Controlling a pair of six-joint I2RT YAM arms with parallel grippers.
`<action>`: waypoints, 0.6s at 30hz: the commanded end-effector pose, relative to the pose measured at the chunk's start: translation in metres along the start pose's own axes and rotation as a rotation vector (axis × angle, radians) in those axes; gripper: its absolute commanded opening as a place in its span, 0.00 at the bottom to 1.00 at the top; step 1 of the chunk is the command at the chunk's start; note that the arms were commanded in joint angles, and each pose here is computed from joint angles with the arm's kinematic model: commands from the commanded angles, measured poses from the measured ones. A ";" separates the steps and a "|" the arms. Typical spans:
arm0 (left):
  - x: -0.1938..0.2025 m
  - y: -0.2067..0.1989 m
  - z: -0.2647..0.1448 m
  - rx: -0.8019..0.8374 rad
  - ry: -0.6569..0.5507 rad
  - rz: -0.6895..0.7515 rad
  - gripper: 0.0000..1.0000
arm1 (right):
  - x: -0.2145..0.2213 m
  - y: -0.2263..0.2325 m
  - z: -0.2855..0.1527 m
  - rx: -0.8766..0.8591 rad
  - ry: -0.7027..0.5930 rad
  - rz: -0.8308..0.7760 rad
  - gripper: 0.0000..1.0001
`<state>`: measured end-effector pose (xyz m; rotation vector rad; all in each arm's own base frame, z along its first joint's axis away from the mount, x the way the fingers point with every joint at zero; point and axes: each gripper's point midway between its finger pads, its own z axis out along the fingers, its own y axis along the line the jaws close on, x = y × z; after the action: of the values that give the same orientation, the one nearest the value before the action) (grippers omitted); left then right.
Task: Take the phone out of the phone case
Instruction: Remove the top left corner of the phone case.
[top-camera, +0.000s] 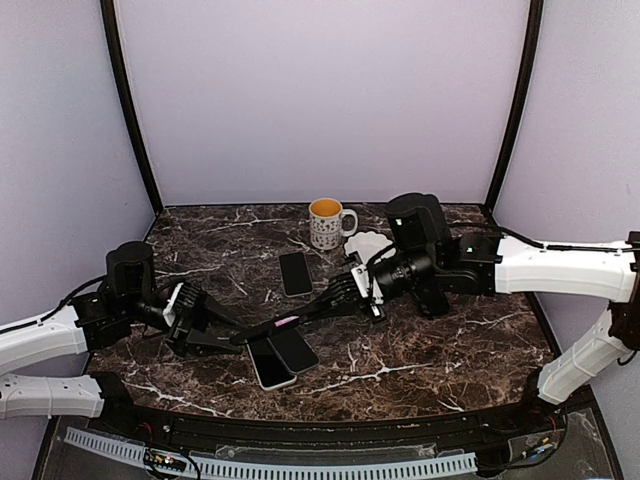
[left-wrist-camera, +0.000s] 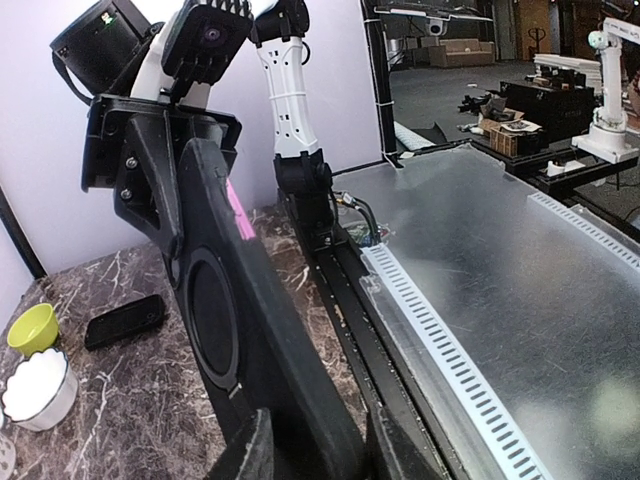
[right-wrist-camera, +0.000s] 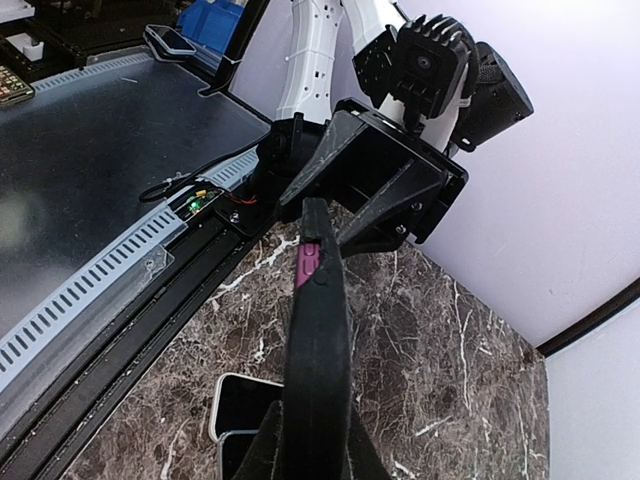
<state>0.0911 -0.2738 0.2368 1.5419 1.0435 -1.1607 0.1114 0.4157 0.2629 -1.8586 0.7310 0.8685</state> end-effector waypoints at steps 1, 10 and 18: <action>0.003 -0.003 0.001 0.007 0.003 -0.001 0.40 | -0.035 -0.022 -0.005 0.093 -0.074 -0.144 0.00; 0.004 -0.002 0.002 0.013 0.004 -0.011 0.32 | -0.027 -0.024 -0.008 0.121 -0.018 -0.175 0.00; 0.006 -0.003 0.003 0.024 0.010 -0.026 0.23 | -0.030 -0.026 -0.007 0.167 0.006 -0.262 0.00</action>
<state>0.0995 -0.2759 0.2320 1.5301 1.0760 -1.1231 0.1151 0.4167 0.2606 -1.8738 0.7009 0.7413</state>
